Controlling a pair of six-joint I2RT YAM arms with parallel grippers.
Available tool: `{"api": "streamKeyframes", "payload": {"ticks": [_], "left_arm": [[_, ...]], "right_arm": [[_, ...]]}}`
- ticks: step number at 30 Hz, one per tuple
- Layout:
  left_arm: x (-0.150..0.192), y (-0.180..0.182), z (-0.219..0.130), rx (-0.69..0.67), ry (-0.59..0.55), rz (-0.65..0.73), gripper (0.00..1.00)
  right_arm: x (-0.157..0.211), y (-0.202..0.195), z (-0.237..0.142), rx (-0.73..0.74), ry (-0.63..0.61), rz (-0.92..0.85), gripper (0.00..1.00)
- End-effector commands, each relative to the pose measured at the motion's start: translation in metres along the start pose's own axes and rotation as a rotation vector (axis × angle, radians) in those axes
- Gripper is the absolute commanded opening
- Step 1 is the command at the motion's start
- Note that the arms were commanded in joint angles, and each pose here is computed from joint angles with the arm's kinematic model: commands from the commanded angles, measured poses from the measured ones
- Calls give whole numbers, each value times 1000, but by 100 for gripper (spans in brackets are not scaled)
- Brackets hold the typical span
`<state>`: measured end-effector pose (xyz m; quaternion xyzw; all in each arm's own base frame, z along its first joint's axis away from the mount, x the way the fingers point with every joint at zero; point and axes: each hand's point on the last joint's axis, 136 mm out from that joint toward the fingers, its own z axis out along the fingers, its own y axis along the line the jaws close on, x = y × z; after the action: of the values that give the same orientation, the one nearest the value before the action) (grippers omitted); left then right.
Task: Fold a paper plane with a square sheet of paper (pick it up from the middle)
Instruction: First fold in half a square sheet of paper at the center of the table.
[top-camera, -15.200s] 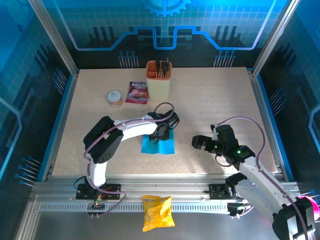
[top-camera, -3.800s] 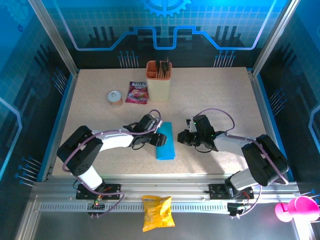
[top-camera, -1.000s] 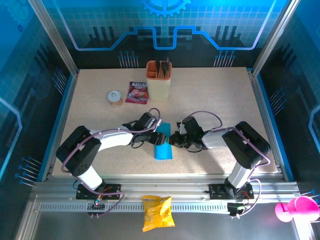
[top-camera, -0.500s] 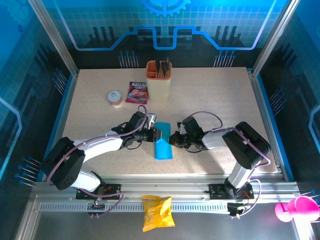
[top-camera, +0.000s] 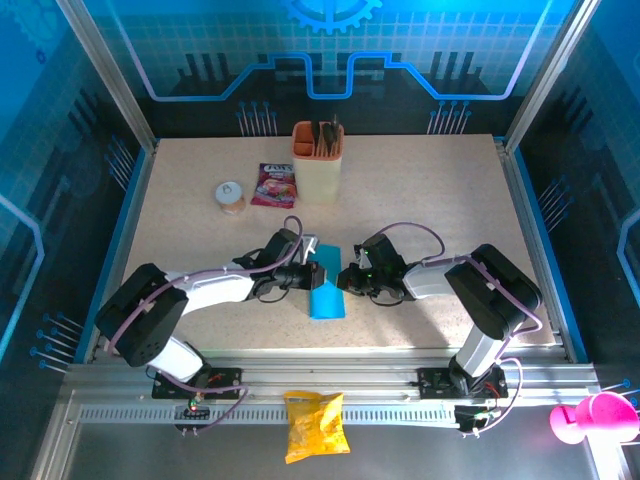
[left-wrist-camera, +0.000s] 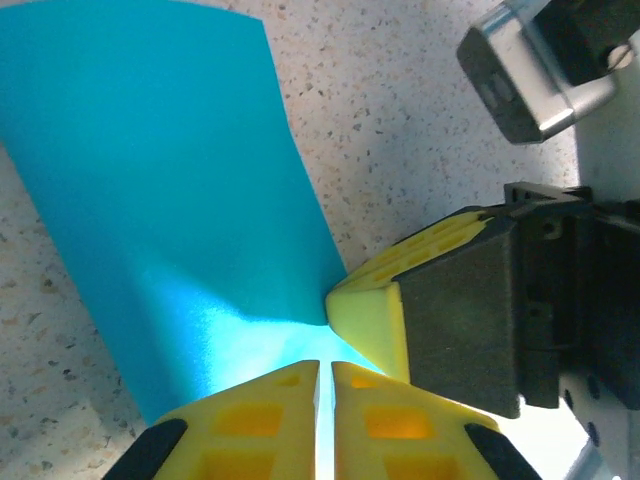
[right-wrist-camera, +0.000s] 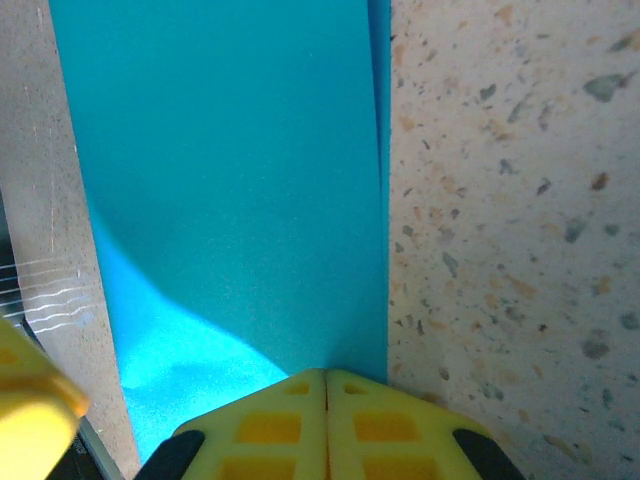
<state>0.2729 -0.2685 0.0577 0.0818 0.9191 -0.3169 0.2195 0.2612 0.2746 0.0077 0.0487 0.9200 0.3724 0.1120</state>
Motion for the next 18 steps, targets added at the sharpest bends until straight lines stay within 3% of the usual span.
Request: {"api": "streamKeyframes", "payload": {"ticks": [1, 6, 10, 18], "left_arm": [[12, 15, 9, -41, 12, -2, 12], [23, 33, 17, -84, 15, -18, 12], [28, 38, 21, -92, 21, -31, 12], [2, 21, -6, -78, -61, -4, 15]], "right_arm": [[33, -55, 18, 212, 63, 23, 7], [34, -54, 19, 222, 71, 3, 0], [37, -56, 20, 227, 80, -3, 0], [39, -59, 19, 238, 81, -4, 0]]}}
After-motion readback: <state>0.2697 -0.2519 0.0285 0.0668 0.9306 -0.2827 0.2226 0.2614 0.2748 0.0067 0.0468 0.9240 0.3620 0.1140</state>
